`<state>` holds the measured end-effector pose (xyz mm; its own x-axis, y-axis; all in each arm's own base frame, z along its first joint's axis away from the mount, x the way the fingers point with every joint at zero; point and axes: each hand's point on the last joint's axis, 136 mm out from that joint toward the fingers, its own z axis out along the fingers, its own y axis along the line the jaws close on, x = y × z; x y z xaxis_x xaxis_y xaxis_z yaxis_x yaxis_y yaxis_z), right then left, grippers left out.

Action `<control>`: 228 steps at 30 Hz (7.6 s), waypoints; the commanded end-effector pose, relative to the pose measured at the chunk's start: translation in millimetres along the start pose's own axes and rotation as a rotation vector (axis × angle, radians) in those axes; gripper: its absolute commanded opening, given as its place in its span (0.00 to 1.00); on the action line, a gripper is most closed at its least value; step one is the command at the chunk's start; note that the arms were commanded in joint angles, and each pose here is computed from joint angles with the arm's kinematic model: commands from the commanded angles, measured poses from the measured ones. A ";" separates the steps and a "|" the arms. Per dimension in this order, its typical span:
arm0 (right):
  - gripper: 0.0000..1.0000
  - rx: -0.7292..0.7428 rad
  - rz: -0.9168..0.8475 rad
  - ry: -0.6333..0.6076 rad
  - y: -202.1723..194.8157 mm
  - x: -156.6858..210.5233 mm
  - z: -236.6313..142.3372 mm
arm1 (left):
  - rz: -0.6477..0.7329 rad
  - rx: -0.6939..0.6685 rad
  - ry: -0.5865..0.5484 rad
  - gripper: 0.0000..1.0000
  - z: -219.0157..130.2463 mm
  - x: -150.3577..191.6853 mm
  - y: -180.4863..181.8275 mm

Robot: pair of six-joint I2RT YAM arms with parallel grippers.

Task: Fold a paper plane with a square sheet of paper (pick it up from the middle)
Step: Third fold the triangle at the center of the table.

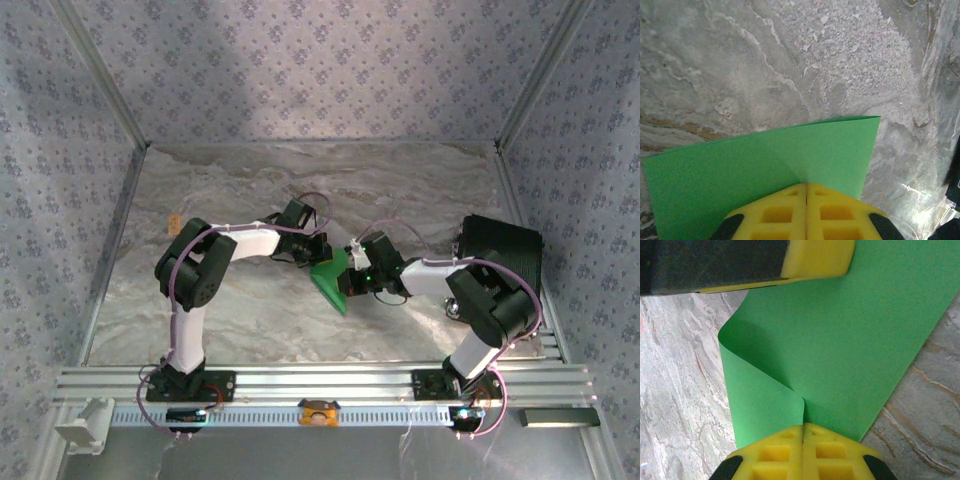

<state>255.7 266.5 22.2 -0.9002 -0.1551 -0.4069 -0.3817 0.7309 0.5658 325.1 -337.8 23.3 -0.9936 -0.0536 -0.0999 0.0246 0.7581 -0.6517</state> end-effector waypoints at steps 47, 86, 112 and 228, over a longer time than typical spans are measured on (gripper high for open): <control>0.00 0.038 0.012 0.026 -13.2 9.0 2.6 | -0.203 0.225 -0.043 0.00 -27.9 68.7 -7.4; 0.17 -0.147 0.071 0.103 60.6 3.2 -40.1 | -0.170 0.109 0.006 0.00 -12.2 79.2 19.5; 0.05 0.042 0.076 0.267 36.3 40.8 4.7 | -0.164 0.113 0.003 0.00 -12.2 78.5 18.7; 0.00 0.017 0.329 0.277 -2.1 76.4 -2.4 | -0.151 0.010 -0.043 0.00 -21.2 64.1 34.5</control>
<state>206.5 275.6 17.6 -0.9926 -0.0877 -0.0840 -0.1214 0.7110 0.6927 242.7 -316.2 19.7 -0.9905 -0.1377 0.0019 -0.0971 0.6883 -0.7189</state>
